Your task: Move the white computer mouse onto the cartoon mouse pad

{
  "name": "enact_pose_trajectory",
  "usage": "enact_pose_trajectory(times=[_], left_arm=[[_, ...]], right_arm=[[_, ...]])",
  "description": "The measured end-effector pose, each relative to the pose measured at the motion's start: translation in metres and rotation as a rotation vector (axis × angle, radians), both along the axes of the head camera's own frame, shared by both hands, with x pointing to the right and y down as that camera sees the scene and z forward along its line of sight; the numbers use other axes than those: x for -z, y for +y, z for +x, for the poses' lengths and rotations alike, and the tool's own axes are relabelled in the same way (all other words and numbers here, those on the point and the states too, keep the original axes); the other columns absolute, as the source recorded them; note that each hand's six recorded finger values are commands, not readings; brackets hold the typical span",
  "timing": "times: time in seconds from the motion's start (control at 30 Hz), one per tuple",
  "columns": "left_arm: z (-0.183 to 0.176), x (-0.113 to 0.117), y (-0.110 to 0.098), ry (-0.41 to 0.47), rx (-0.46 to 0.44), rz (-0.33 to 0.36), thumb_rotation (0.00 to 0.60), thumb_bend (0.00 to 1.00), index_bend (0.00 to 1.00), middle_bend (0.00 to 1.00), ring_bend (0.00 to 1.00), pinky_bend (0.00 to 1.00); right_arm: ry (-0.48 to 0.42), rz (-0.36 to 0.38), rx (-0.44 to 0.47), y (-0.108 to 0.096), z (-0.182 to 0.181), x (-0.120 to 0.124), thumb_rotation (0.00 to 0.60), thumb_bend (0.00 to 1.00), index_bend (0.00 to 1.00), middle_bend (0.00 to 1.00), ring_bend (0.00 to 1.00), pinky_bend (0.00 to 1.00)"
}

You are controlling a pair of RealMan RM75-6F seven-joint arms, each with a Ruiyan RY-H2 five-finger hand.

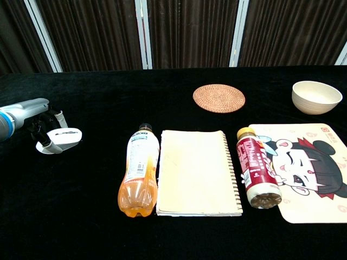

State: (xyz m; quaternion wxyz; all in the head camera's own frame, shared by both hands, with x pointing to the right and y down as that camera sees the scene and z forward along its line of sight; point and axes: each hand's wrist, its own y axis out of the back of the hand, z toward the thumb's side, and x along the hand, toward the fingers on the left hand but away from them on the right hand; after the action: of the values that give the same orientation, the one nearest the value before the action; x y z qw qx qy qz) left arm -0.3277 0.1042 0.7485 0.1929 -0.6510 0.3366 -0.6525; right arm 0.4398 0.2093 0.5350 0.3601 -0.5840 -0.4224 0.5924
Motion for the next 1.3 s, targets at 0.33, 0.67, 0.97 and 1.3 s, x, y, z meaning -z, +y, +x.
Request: enact_pose_trajectory(times=[0.33, 0.67, 0.97, 1.3], left_arm=[[0.012, 0.026, -0.024, 0.107, -0.001, 0.080, 0.600, 0.14, 0.54, 0.44, 0.46, 0.48], [0.098, 0.091, -0.084, 0.322, -0.193, 0.202, 0.600, 0.14, 0.56, 0.46, 0.48, 0.48], [0.206, 0.091, -0.083, 0.391, -0.408, 0.144, 0.600, 0.14, 0.56, 0.46, 0.48, 0.48], [0.251, 0.048, -0.066, 0.318, -0.442, 0.056, 0.600, 0.14, 0.56, 0.46, 0.48, 0.48]], right_arm=[[0.001, -0.007, -0.015, -0.001, 0.003, -0.002, 0.600, 0.00, 0.07, 0.00, 0.00, 0.00], [0.014, -0.020, -0.070, -0.004, 0.015, -0.005, 0.600, 0.00, 0.07, 0.00, 0.00, 0.00], [0.023, -0.028, -0.105, -0.009, 0.024, -0.008, 0.600, 0.00, 0.07, 0.00, 0.00, 0.00], [0.034, -0.040, -0.129, -0.011, 0.034, -0.012, 0.600, 0.00, 0.07, 0.00, 0.00, 0.00]])
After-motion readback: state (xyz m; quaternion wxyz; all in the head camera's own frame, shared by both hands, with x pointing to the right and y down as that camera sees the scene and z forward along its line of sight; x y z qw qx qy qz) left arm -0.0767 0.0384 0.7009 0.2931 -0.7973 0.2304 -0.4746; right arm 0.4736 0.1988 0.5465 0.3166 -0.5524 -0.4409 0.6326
